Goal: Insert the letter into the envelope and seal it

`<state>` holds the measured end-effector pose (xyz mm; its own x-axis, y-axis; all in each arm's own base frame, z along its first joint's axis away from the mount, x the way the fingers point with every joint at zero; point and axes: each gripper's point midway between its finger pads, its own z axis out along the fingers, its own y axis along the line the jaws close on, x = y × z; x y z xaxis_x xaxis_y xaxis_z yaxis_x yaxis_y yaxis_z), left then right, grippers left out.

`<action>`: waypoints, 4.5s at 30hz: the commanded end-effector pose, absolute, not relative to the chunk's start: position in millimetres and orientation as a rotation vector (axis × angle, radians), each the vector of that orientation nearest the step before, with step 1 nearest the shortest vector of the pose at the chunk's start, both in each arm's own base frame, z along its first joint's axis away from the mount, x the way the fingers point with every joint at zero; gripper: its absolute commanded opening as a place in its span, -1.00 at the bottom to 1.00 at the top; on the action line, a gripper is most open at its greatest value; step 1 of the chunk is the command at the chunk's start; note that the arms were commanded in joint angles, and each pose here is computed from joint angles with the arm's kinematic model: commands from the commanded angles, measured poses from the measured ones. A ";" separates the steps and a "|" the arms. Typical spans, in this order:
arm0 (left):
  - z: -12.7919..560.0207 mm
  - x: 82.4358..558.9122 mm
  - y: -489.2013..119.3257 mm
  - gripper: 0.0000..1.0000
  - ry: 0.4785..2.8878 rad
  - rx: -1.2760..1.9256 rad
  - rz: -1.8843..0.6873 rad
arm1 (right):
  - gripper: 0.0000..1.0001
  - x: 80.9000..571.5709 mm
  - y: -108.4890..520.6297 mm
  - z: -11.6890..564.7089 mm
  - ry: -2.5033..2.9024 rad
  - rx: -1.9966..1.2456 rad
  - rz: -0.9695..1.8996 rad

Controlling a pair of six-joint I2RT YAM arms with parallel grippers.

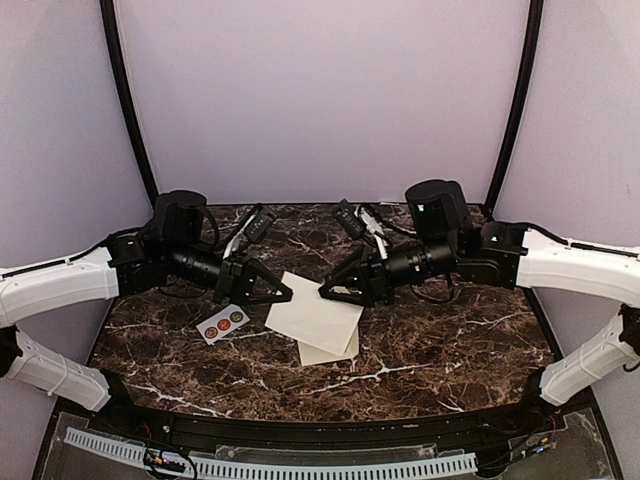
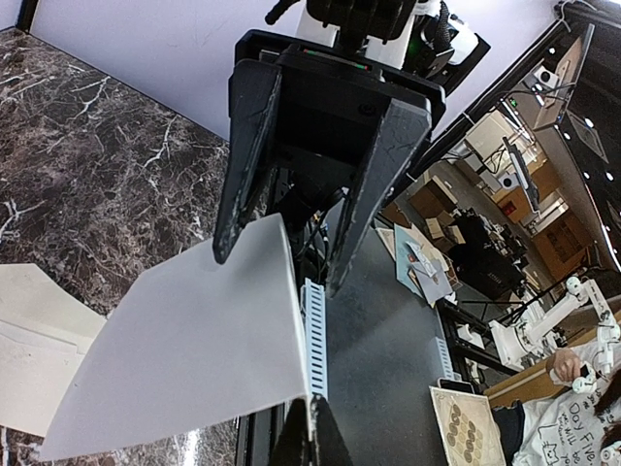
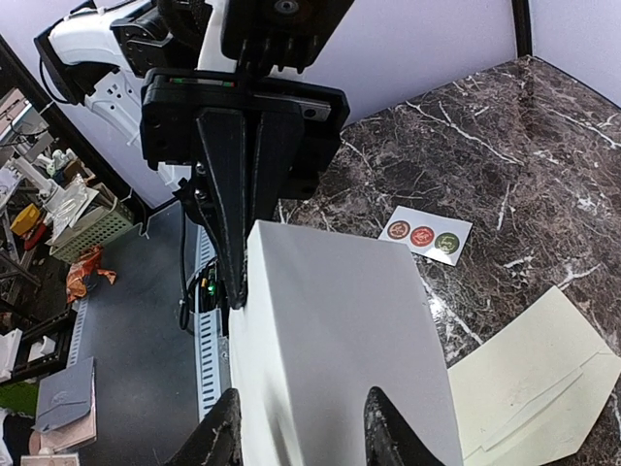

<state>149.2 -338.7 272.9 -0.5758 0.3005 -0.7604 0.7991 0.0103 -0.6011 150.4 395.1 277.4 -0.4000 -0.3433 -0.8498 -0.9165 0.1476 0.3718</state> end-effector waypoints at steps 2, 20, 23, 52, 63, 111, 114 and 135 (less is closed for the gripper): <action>288.9 143.8 -339.9 -1.00 1.811 1.170 -1.603 | -0.23 144.8 404.0 293.4 1.760 -1.239 1.287; 292.5 174.8 -327.5 -0.41 1.869 1.079 -1.282 | -1.00 140.2 403.0 293.0 1.759 -1.258 1.306; 295.1 181.7 -319.4 -0.15 1.878 1.056 -1.186 | -1.00 139.3 402.0 291.8 1.765 -1.260 1.306; 284.1 151.7 -340.0 -0.82 1.855 1.217 -1.461 | -1.00 139.3 407.2 291.4 1.772 -1.280 1.319; 304.2 170.7 -338.1 -1.00 1.758 1.050 -1.391 | 0.31 178.0 387.1 319.8 1.723 -0.974 1.168; 370.4 223.2 -296.4 -1.00 1.383 0.187 -1.660 | -0.74 212.9 417.6 389.5 1.287 -0.292 1.707; 360.2 224.3 -299.5 -0.94 1.426 0.192 -1.650 | -1.00 213.8 413.0 391.9 1.272 -0.290 1.685; 299.7 233.5 -292.4 0.63 1.853 0.436 -1.233 | -1.00 227.7 358.4 321.0 1.776 -0.585 1.260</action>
<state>240.7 -284.6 300.9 -0.6067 -0.2943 -0.7384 0.6008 0.4386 -0.6684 245.7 354.3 343.5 -0.4816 0.2688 -0.8341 -0.7346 0.3952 0.5515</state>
